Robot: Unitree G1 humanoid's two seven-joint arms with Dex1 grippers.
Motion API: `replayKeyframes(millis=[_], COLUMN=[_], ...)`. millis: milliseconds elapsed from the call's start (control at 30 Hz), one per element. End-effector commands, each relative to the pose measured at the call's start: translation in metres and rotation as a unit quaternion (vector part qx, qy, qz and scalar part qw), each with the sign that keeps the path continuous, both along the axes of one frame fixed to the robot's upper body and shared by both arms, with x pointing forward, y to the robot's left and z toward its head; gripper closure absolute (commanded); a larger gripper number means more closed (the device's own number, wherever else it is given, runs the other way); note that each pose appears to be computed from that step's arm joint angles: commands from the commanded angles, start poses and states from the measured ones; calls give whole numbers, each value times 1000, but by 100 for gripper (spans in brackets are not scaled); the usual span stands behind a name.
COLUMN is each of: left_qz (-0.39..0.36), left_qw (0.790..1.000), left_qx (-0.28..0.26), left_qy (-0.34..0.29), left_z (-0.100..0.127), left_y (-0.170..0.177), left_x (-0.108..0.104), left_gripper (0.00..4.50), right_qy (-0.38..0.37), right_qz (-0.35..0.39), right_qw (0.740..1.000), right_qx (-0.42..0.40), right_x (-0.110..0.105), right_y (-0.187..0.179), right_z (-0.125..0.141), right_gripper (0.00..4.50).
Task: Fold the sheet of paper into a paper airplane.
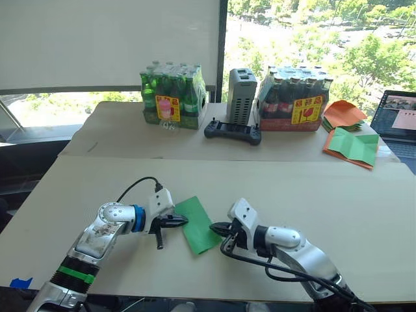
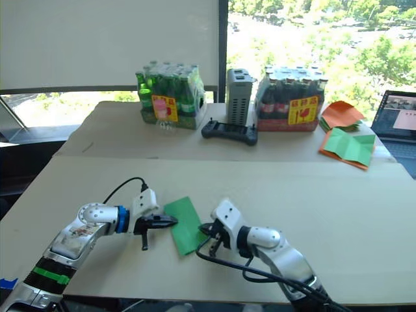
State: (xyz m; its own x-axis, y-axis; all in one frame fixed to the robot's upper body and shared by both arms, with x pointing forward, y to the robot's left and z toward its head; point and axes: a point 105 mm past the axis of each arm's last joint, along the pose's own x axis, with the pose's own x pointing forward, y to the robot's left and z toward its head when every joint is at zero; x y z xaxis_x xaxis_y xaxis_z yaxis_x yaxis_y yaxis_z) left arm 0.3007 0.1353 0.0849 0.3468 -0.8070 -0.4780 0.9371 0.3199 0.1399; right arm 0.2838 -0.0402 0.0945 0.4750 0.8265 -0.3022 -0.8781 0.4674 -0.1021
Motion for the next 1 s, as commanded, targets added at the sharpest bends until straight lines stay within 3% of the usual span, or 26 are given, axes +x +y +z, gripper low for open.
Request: replayKeyframes(millis=[33, 500, 1000], left_qz=[-4, -5, -5], left_qw=[1000, 1000, 1000], left_qx=[16, 20, 21], left_qy=[5, 1, -3], left_z=[-7, -8, -8], left_y=[3, 2, 1], left_x=[-4, -7, -8], left_gripper=[450, 450, 450], right_qy=[-26, -25, -47], right_qz=[13, -2, -23], right_qw=[1000, 998, 997], right_qx=[1, -51, -47], right_x=[11, 36, 67], right_y=[8, 20, 45], right_z=[10, -16, -4], right_gripper=[449, 449, 449])
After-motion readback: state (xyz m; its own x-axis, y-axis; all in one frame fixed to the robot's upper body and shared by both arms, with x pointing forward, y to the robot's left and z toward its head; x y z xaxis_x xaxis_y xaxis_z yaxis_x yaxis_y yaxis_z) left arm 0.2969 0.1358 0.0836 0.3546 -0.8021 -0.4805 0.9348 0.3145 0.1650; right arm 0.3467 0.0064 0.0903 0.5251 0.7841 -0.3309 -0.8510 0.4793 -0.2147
